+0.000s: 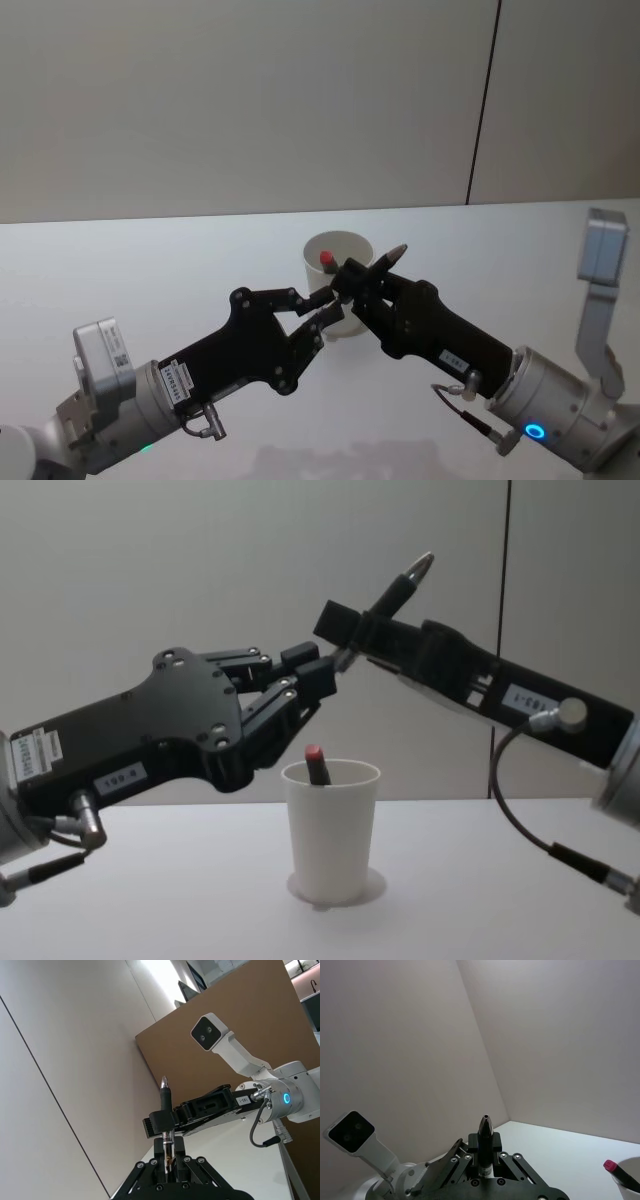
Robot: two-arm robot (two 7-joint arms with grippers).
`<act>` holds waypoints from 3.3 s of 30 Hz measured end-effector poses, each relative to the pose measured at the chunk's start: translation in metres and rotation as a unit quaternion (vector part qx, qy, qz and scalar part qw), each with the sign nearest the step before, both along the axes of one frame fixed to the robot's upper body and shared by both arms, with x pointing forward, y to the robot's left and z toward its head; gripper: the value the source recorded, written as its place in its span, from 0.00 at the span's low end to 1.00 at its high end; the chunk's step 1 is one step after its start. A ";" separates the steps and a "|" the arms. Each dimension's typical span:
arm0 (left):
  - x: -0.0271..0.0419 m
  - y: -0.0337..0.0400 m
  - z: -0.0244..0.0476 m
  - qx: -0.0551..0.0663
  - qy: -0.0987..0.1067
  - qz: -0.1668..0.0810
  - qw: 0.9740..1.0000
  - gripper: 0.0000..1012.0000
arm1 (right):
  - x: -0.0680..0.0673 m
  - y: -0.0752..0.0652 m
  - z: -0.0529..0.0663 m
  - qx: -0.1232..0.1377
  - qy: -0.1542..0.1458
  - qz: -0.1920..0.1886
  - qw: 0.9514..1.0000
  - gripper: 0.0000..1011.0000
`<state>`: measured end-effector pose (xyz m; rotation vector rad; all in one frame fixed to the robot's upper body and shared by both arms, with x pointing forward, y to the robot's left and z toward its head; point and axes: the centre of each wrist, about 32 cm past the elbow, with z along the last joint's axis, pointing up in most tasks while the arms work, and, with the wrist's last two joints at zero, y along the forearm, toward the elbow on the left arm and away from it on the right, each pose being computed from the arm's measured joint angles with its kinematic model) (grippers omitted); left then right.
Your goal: Place the pen into the pen holder.
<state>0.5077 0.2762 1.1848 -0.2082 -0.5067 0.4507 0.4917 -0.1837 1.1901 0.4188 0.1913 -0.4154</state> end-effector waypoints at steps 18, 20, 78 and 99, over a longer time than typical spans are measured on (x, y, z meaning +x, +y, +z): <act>0.0000 -0.0003 0.0001 0.000 -0.001 -0.001 1.000 0.17 | -0.005 0.002 0.000 -0.001 -0.003 0.002 1.000 0.13; 0.0000 -0.0002 0.0001 0.000 0.000 0.000 1.000 0.24 | -0.005 0.003 0.000 -0.001 -0.003 0.003 1.000 0.13; 0.0000 0.0000 0.0000 0.000 0.000 0.000 1.000 0.99 | -0.013 -0.009 0.020 -0.072 -0.059 -0.153 0.984 0.13; 0.0000 0.0000 0.0000 0.000 0.000 0.000 1.000 0.99 | 0.006 0.014 0.043 -0.164 -0.127 -0.313 0.927 0.13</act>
